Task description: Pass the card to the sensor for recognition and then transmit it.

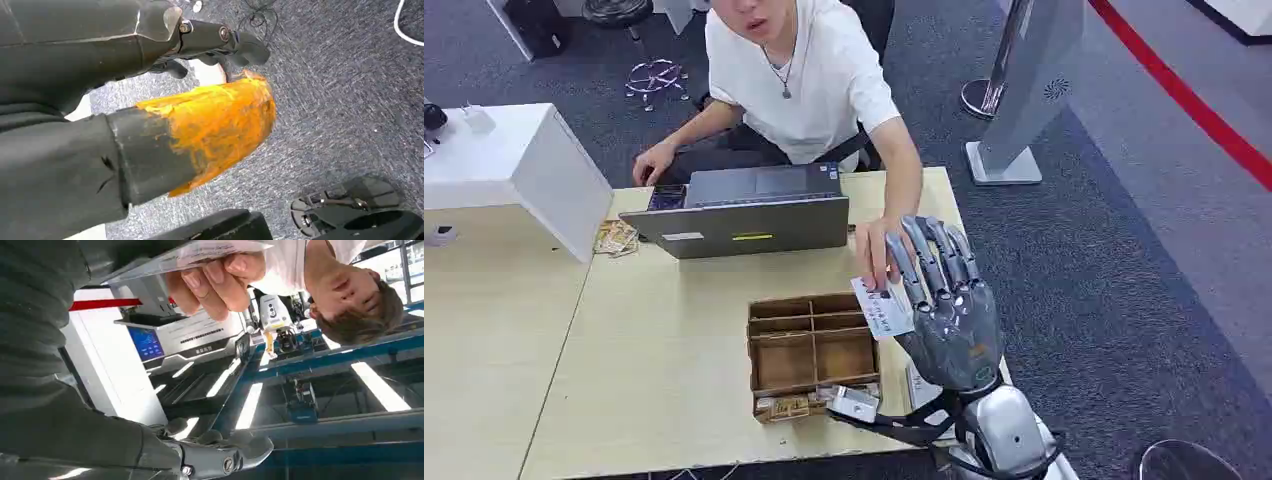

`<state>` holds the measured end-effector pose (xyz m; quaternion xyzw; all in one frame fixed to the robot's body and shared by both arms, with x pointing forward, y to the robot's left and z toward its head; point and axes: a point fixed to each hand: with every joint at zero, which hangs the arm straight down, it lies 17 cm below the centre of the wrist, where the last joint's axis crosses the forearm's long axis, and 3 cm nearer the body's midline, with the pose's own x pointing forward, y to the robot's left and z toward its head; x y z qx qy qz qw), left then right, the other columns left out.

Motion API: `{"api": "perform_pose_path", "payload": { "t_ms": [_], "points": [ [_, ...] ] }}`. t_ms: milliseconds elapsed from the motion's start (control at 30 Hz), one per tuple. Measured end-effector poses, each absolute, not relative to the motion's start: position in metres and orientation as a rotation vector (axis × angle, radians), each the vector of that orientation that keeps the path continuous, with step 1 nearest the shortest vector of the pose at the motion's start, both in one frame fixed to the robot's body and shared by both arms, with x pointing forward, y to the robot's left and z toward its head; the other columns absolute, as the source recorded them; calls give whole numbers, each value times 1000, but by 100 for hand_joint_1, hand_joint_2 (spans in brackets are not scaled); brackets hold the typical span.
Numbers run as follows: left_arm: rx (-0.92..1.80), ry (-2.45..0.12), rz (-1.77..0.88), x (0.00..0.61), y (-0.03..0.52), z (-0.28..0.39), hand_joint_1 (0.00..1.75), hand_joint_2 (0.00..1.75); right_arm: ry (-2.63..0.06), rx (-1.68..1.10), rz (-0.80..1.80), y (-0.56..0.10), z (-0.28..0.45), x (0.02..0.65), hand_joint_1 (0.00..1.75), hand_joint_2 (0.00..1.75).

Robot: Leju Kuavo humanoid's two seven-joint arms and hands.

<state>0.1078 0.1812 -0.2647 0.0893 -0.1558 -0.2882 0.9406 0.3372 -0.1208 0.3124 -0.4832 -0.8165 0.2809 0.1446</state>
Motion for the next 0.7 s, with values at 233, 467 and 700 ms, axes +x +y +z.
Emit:
{"api": "perform_pose_path", "payload": {
  "t_ms": [233, 467, 700],
  "points": [
    [182, -319, -589, 109, 181, -264, 0, 0, -2334, -1403, 788, -122, 313, 338, 30, 175],
    [181, -327, -592, 112, 179, -264, 0, 0, -2346, -1383, 754, -123, 319, 336, 175, 175],
    [182, -328, -598, 113, 179, -263, 0, 0, -2389, -1354, 724, -122, 328, 328, 175, 175]
  ]
}}
